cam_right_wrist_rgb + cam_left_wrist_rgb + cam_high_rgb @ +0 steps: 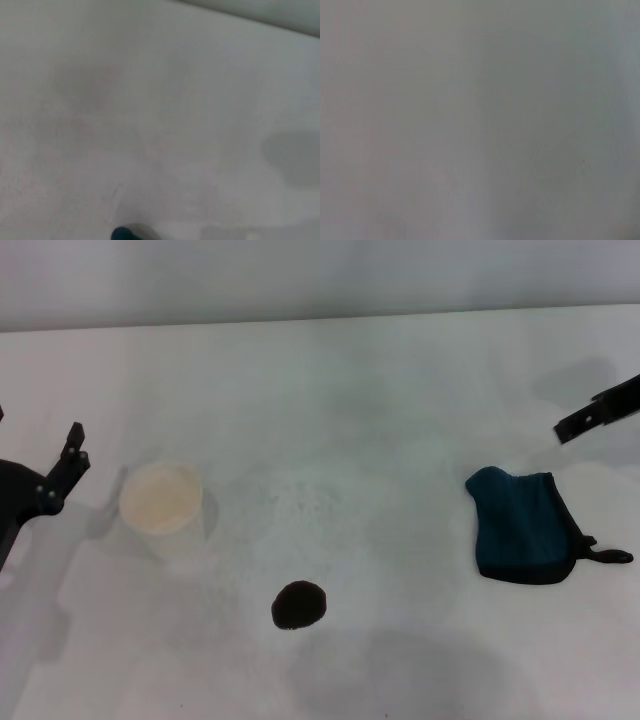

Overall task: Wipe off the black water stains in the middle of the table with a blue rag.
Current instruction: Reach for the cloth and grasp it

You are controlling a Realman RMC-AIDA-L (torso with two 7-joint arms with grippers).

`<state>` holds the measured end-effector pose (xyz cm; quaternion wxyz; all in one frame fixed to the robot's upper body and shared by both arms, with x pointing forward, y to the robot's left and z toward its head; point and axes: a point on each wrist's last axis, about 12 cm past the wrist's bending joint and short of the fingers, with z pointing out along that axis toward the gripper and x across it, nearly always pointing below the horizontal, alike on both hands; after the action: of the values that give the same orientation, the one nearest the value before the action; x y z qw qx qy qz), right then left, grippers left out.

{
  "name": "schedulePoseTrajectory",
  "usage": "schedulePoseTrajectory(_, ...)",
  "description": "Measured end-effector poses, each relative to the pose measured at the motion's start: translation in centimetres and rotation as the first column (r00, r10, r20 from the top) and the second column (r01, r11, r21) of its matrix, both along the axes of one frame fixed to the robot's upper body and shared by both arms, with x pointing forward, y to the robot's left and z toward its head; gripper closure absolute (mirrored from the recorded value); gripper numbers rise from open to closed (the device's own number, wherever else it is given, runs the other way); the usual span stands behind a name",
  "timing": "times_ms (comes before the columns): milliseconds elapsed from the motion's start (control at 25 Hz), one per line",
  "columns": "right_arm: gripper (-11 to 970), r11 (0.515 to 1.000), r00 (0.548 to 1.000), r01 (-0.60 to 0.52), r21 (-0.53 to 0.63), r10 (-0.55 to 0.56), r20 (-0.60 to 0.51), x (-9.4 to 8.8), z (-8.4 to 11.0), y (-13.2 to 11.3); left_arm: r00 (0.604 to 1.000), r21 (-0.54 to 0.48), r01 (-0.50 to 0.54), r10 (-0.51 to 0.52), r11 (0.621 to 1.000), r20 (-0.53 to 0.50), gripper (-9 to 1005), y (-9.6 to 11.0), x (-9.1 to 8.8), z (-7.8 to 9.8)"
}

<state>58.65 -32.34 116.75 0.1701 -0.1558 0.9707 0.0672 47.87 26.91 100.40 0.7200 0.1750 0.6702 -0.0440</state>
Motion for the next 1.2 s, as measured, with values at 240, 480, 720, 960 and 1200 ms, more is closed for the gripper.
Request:
schedulePoseTrajectory(240, 94, 1.0, 0.999, -0.004, 0.016, 0.005, -0.053, 0.4, -0.3, 2.7, 1.0, -0.001, -0.025, 0.025, 1.0, 0.008, 116, 0.4, 0.3, 0.2)
schedulePoseTrajectory(480, 101, 0.999, 0.992, -0.038, 0.024, 0.041, -0.118, -0.4, -1.2, 4.7, 0.999, 0.039, -0.035, 0.035, 0.999, 0.015, 114, 0.7, 0.1, 0.0)
schedulePoseTrajectory(720, 114, 0.998, 0.987, -0.042, 0.037, 0.047, -0.153, -1.0, -2.2, 6.0, 0.998, 0.059, -0.055, 0.053, 0.997, 0.028, 115, 1.0, 0.0, 0.1)
schedulePoseTrajectory(960, 128, 0.999, 0.984, -0.041, 0.027, 0.045, -0.172, -1.1, -3.9, 6.5, 0.998, 0.065, -0.065, 0.063, 0.996, 0.03, 115, 1.3, 0.3, 0.2)
schedulePoseTrajectory(1200, 142, 0.999, 0.981, -0.033, 0.023, 0.037, -0.188, -1.0, -4.9, 6.7, 0.997, 0.074, -0.068, 0.065, 0.995, 0.031, 115, 1.4, 0.3, 0.2)
